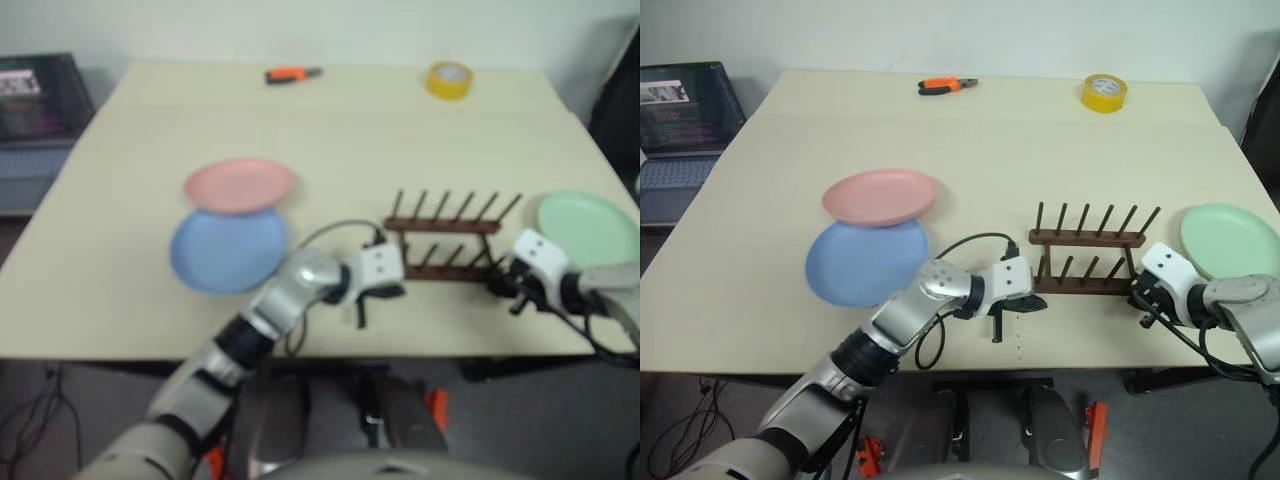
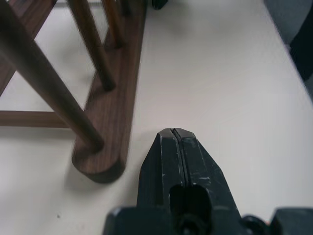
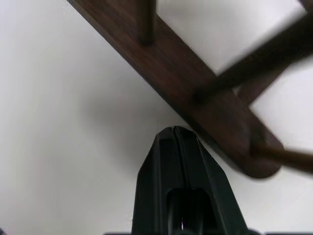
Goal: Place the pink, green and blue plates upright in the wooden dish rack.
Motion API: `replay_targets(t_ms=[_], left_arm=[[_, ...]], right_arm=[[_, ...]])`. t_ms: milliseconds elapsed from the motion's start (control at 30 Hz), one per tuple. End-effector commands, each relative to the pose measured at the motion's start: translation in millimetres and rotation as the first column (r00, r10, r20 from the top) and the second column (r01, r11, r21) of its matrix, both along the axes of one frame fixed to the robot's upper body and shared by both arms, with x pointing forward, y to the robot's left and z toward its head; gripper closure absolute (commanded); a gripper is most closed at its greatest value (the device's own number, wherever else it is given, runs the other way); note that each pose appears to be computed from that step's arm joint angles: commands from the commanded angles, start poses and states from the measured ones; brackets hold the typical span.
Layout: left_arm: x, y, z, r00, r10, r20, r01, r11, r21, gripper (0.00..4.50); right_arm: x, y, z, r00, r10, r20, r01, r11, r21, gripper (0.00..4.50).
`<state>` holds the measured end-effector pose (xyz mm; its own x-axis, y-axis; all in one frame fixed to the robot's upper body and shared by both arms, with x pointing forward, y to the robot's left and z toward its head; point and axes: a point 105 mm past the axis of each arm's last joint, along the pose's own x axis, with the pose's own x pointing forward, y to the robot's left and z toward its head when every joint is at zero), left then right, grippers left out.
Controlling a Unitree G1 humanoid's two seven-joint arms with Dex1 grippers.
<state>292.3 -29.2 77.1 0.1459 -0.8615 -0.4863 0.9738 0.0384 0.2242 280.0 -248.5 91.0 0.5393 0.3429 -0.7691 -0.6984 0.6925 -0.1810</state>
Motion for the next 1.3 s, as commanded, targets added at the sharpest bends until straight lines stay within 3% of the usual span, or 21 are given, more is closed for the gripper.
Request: replay_targets(t_ms=[33,233,333,900,1300], left_arm=[[7,-9,13,0.998,0.018,0.057,-0.016,0.999,-0.039,4.5],[22,-12,16,0.989,0.122,0.081,-0.116,0.99,-0.074,4.5],[28,-13,19,0.982,0.168,0.089,-0.159,0.983,-0.097,4.5],[65,-5,19,0.925,0.325,0.196,-0.313,0.946,-0.09,4.5],[92,0,24,0.876,0.397,0.273,-0.386,0.918,-0.094,4.5]], right_arm=[[8,2,-5,1.0,0.014,0.028,-0.013,0.999,-0.04,4.46],[19,15,-8,0.997,0.059,0.056,-0.057,0.998,-0.024,4.46],[36,17,-9,0.99,0.051,0.128,-0.046,0.998,-0.041,4.46],[78,38,-8,0.952,0.084,0.296,-0.067,0.996,-0.065,4.46],[87,58,-13,0.94,0.115,0.32,-0.106,0.993,-0.044,4.46]])
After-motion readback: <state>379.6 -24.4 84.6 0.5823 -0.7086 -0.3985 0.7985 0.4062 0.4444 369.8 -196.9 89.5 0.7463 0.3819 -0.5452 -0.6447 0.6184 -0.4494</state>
